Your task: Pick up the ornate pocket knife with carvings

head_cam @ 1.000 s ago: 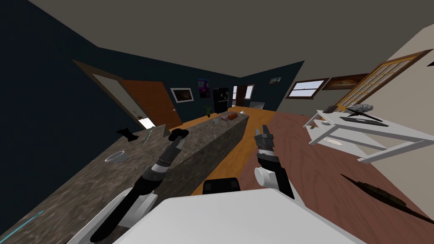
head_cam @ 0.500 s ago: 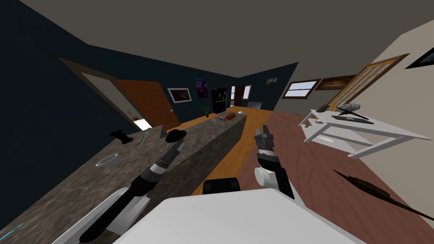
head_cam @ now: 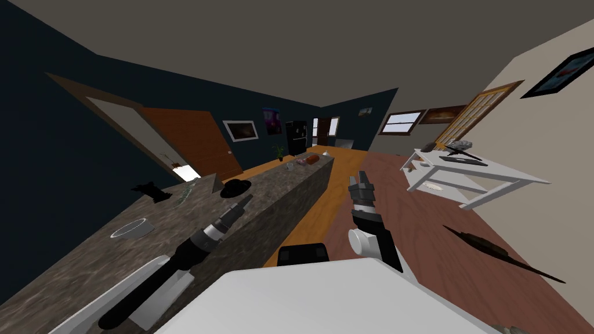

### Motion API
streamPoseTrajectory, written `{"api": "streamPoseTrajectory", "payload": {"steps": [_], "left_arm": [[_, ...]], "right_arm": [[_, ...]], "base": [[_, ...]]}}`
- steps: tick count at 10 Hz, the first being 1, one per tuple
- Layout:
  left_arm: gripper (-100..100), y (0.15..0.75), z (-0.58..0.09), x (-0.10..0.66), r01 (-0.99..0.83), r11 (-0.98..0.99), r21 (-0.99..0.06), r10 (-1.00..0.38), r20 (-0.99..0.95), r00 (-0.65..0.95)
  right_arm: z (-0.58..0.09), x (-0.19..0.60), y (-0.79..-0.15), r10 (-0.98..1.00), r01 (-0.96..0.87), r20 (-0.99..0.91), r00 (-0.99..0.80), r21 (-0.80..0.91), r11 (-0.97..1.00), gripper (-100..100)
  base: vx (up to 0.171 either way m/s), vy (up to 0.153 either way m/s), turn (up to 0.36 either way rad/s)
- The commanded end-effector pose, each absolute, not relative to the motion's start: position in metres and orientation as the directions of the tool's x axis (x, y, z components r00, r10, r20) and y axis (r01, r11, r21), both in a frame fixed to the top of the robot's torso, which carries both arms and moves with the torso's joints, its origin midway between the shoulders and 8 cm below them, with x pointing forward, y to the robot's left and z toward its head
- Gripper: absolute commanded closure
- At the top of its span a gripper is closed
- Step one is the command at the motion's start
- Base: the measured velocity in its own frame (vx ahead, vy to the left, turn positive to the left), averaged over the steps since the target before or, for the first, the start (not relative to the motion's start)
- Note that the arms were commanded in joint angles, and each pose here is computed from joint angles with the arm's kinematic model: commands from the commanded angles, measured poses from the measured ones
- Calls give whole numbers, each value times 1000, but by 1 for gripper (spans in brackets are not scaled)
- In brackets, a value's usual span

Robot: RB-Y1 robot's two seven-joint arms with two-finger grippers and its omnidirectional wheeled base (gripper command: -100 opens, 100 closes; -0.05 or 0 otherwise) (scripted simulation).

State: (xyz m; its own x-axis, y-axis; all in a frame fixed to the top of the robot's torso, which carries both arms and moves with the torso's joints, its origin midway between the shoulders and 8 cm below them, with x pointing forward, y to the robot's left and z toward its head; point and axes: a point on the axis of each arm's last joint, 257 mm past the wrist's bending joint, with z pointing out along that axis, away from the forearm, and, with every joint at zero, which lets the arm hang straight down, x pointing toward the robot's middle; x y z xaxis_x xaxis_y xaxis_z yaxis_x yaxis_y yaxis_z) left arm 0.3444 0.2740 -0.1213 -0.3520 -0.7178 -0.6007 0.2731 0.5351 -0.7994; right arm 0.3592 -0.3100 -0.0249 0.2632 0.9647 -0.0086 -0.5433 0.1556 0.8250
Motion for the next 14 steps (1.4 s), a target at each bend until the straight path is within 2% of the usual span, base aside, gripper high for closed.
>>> {"api": "streamPoseTrajectory", "payload": {"steps": [1,9,14], "left_arm": [[-100,277,-131,343,257,560,-787,-692,-615,-377],[-100,310,-189,331,119,699,-705,-566,-648,-510],[-100,360,-247,308,-25,812,-583,-471,-628,-620]], "right_arm": [[-25,359,-310,965,-543,-9,263,825,156,0],[-25,359,-310,965,-543,-9,263,825,156,0],[-25,359,-310,965,-543,-9,263,825,156,0]], "base": [[6,-14,-71],[9,-18,-117],[16,-21,-215]]}}
